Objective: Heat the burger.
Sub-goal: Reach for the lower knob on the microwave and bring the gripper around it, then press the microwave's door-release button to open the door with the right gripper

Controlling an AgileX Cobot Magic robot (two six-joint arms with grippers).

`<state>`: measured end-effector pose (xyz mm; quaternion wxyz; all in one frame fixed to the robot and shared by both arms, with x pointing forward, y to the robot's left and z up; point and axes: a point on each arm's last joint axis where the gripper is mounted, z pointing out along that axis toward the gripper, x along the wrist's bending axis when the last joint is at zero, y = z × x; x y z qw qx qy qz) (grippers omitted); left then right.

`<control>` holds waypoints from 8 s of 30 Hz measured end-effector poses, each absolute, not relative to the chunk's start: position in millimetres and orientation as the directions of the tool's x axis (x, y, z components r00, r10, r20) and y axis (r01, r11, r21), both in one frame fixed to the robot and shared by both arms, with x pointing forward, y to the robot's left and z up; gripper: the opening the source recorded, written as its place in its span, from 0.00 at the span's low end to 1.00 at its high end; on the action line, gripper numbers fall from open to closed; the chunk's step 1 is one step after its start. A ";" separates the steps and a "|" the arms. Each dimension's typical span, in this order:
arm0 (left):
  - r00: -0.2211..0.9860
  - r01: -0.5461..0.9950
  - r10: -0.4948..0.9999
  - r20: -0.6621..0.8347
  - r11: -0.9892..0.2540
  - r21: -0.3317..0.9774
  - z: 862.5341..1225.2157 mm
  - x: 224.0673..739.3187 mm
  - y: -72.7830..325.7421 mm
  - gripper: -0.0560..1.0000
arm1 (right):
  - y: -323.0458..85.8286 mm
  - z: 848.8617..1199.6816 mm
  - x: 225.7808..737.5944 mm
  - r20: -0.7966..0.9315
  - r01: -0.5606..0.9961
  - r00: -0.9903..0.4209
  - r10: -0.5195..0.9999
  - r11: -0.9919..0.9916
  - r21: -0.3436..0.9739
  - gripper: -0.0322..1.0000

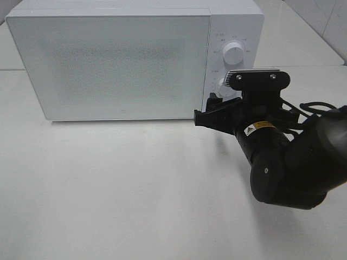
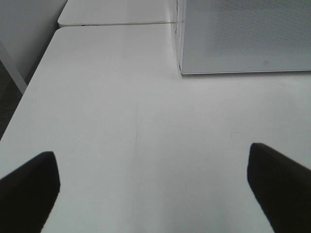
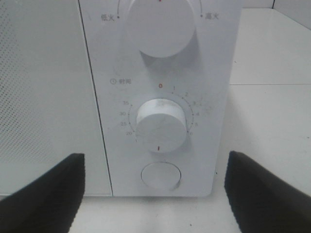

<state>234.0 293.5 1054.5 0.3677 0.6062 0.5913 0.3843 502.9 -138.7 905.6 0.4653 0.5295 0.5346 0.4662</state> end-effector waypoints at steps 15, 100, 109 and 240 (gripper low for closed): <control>0.006 0.434 1.000 0.030 -0.030 0.900 1054.5 234.0 293.4 0.99 | -144.3 900.8 525.7 -0.012 0.108 -0.031 0.999 0.015 0.994 0.77; 0.006 0.434 1.000 0.030 -0.030 0.900 1054.5 234.0 293.4 0.99 | -145.9 887.0 560.4 0.005 0.091 -0.015 1.000 -0.004 0.996 0.45; 0.006 0.434 1.000 0.030 -0.030 0.900 1054.5 234.0 293.4 0.99 | -145.8 887.0 560.4 0.059 0.091 -0.011 0.998 -0.058 0.994 0.45; 0.006 0.434 1.000 0.030 -0.030 0.900 1054.5 234.0 293.4 0.99 | -165.5 913.1 491.0 0.950 0.313 0.151 0.275 -0.925 0.218 0.77</control>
